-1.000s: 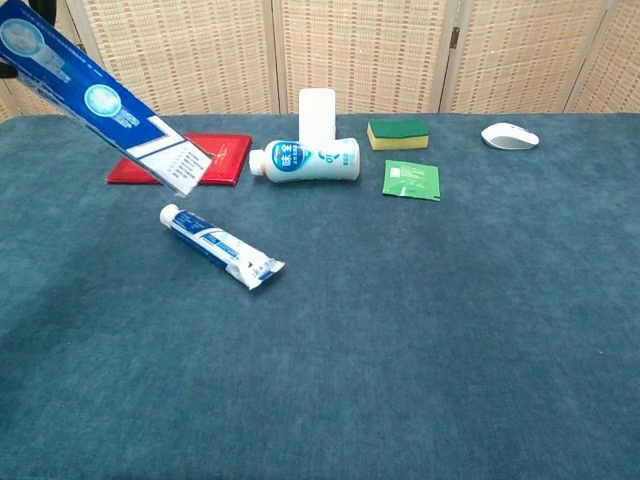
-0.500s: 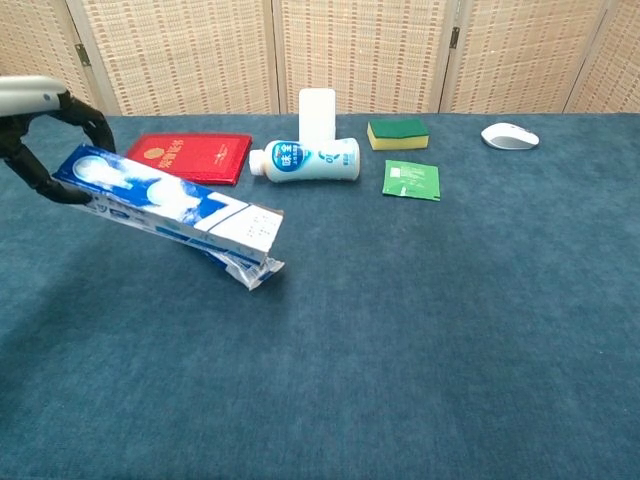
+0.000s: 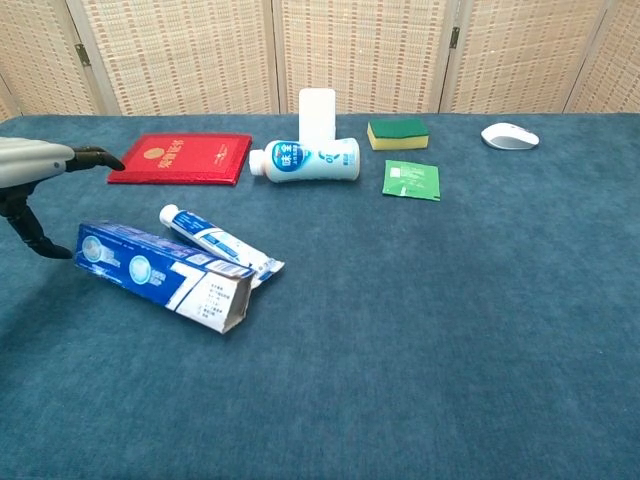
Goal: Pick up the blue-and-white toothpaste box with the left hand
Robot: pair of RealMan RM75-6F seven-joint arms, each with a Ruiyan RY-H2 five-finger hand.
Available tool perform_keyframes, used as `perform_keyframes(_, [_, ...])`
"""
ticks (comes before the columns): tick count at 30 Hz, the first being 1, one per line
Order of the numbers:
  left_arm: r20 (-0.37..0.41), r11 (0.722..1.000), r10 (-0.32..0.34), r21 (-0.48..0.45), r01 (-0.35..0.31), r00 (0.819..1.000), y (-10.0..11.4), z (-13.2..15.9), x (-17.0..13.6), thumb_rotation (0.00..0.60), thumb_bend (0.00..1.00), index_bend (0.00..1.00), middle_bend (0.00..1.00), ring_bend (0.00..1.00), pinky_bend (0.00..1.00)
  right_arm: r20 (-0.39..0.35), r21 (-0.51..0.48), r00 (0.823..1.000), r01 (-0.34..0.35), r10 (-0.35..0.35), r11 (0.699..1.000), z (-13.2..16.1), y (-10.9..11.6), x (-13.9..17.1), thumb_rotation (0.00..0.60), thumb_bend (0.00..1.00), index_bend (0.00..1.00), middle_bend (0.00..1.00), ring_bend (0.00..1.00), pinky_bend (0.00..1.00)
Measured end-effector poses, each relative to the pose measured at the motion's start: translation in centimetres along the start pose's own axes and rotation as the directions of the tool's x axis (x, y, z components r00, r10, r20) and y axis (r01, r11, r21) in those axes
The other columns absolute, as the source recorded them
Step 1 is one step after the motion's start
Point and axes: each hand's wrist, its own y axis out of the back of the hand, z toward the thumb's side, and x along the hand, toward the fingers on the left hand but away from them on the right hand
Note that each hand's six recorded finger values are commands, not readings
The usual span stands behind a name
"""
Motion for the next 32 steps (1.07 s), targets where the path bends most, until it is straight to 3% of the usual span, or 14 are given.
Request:
perform_keyframes(3, [0.006, 0.999, 0.030, 0.029, -0.030, 1.000, 0.8, 0.1, -0.9, 0.600, 0.19, 0.00, 0.00, 0.00, 0.00, 0.003, -0.002, 1.000, 0.001, -0.001, 1.000, -0.1, 0.0, 0.0, 0.600, 0.18, 0.00, 0.00, 0.00, 0.00])
perform_keyframes(10, [0.027, 0.983, 0.173, 0.052, -0.174, 0.985, 2.5, -1.1, -4.9, 0.600, 0.19, 0.00, 0.00, 0.00, 0.00, 0.013, 0.010, 1.000, -0.011, 0.011, 1.000, -0.2, -0.3, -0.2, 0.600, 0.18, 0.00, 0.00, 0.00, 0.00])
perform_keyframes(15, [0.040, 0.963, 0.268, 0.014, -0.269, 0.963, 1.9, -2.9, -8.3, 0.600, 0.19, 0.00, 0.00, 0.00, 0.00, 0.036, 0.022, 0.999, -0.019, 0.018, 1.000, -0.3, -0.6, -0.7, 0.600, 0.18, 0.00, 0.00, 0.00, 0.00])
perform_keyframes(19, [-0.046, 0.938, 0.346, -0.008, -0.346, 0.937, 0.1, -6.6, -11.3, 0.600, 0.19, 0.00, 0.00, 0.00, 0.00, 0.068, 0.022, 0.998, -0.010, 0.008, 1.000, -0.9, -0.4, -1.0, 0.600, 0.18, 0.00, 0.00, 0.00, 0.00])
perform_keyframes(25, [-0.137, 0.925, 0.359, -0.080, -0.371, 0.923, -2.6, -10.2, -14.2, 0.600, 0.19, 0.00, 0.00, 0.00, 0.00, 0.112, 0.023, 0.994, -0.012, 0.009, 1.000, -1.6, -0.4, -1.4, 0.600, 0.18, 0.00, 0.00, 0.00, 0.00])
perform_keyframes(32, [-0.141, 0.920, 0.365, -0.094, -0.380, 0.920, -3.0, -10.7, -15.0, 0.600, 0.19, 0.00, 0.00, 0.00, 0.00, 0.110, 0.027, 0.994, -0.019, 0.016, 0.999, -1.5, -0.6, -1.6, 0.600, 0.18, 0.00, 0.00, 0.00, 0.00])
